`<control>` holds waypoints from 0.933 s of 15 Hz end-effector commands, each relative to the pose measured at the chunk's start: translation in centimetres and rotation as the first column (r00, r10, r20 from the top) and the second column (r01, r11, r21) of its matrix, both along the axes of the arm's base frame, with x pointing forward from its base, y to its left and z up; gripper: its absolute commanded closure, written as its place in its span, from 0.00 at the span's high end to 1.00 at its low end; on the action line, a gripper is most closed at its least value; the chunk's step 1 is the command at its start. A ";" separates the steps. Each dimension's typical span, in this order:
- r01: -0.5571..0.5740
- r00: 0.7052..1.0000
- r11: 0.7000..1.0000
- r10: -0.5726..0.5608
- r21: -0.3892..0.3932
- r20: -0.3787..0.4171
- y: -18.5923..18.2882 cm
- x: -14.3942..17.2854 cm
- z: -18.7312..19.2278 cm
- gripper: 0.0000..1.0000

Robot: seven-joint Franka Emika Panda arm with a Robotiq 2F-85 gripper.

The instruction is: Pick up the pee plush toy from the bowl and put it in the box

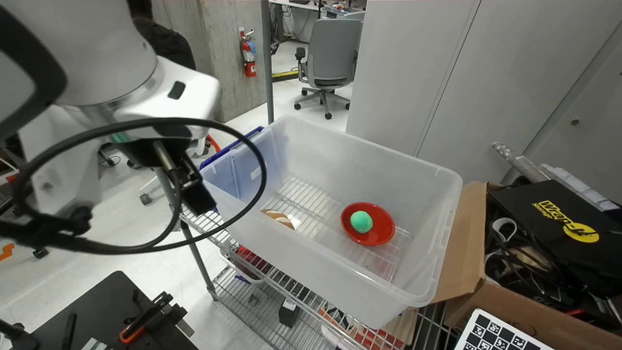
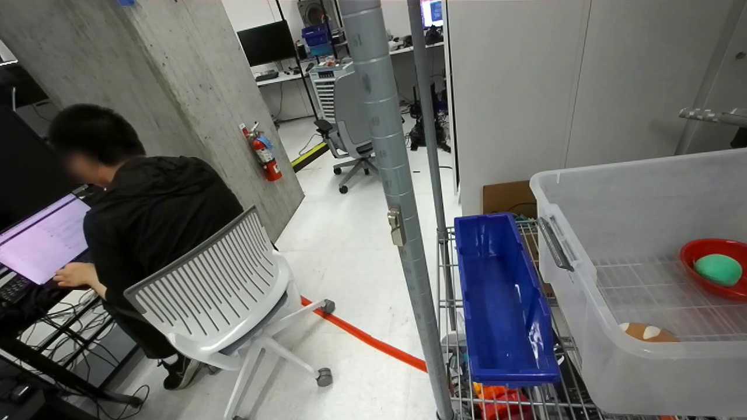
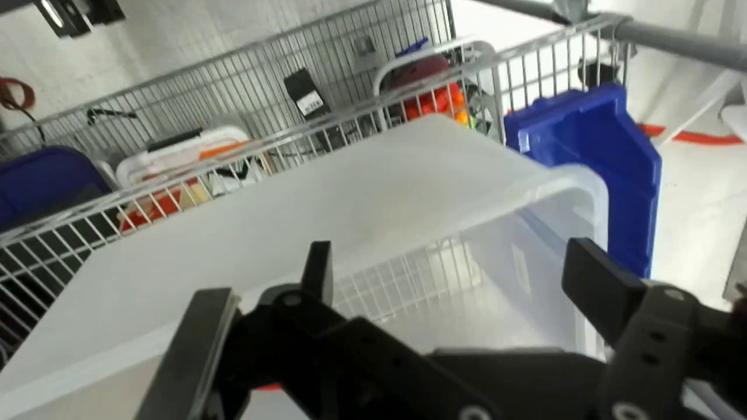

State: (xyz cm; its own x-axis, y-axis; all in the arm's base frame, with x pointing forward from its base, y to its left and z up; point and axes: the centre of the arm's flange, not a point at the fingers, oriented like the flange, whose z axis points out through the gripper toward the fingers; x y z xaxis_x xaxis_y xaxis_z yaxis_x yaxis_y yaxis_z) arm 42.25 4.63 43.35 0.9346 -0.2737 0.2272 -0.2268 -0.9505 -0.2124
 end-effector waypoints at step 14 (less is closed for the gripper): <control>0.320 0.926 0.944 -0.330 0.083 0.183 -6.0 32.8 -8.3 1.00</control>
